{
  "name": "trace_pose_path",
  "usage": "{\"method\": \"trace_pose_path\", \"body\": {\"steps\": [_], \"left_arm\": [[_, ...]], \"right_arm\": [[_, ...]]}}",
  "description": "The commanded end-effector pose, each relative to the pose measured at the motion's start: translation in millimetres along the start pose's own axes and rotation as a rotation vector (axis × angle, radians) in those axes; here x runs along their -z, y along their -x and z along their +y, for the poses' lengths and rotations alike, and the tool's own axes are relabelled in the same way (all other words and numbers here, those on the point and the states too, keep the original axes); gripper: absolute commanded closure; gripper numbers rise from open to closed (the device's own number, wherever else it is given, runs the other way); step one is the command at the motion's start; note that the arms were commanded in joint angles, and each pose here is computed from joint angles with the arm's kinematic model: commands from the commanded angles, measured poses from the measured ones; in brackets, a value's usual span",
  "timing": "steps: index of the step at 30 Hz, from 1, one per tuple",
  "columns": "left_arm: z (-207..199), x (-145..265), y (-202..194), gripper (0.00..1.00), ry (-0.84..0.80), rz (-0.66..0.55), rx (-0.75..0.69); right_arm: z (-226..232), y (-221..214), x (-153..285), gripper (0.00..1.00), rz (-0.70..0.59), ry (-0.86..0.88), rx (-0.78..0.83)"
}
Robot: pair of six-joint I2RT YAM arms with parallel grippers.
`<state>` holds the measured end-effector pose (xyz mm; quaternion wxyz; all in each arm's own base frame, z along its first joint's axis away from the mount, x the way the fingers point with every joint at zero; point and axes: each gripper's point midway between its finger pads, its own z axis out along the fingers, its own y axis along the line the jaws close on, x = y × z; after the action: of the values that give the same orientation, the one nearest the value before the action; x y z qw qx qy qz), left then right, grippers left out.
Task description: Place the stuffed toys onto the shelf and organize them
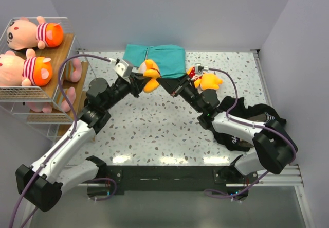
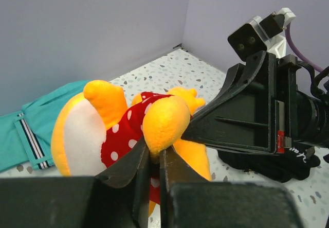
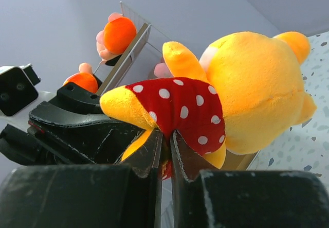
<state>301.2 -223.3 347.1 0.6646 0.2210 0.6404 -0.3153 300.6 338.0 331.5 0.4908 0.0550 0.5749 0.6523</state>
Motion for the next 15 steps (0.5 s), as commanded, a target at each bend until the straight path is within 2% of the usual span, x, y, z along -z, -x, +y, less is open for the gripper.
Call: {"method": "trace_pose_path", "body": {"steps": [1,3,4,6,7,8,9,10,12,13,15], "left_arm": [[-8.4,-3.3,39.8,1.00,-0.039,-0.092,-0.061],[-9.7,-4.4,44.3,1.00,-0.046,-0.087,-0.069],[-8.0,-6.0,38.9,1.00,-0.042,-0.062,-0.074],[-4.5,-6.7,40.9,1.00,-0.025,-0.053,-0.091],[-0.6,-7.7,33.6,1.00,-0.013,-0.017,-0.112],[6.1,-8.1,31.0,1.00,0.018,0.001,-0.125],[11.7,-8.1,25.2,1.00,0.042,0.049,-0.133],[18.9,-8.6,23.4,1.00,0.070,0.068,-0.173],[40.5,-3.3,0.0,1.00,0.168,0.196,-0.198],[48.8,-1.5,-5.4,1.00,0.201,0.230,-0.228],[71.7,6.1,-26.7,1.00,0.303,0.343,-0.266]], "right_arm": [[11.4,-1.8,1.1,0.82,0.006,0.076,-0.003],[9.0,-3.0,1.5,0.74,0.017,0.073,0.007],[7.3,-3.3,2.4,0.62,0.023,0.066,0.010],[4.1,-5.5,4.4,0.48,0.039,0.058,0.030],[1.3,-5.6,7.8,0.33,0.051,0.042,0.040],[-3.5,-6.0,10.3,0.25,0.058,0.021,0.051],[-8.1,-7.1,13.8,0.05,0.067,-0.003,0.086],[-16.6,-8.4,19.3,0.01,0.094,-0.062,0.107],[-23.2,-0.7,22.0,0.01,0.101,-0.130,0.217],[-40.3,-6.6,30.1,0.01,0.153,-0.220,0.241],[-33.7,8.1,32.5,0.01,0.143,-0.248,0.347]]}}
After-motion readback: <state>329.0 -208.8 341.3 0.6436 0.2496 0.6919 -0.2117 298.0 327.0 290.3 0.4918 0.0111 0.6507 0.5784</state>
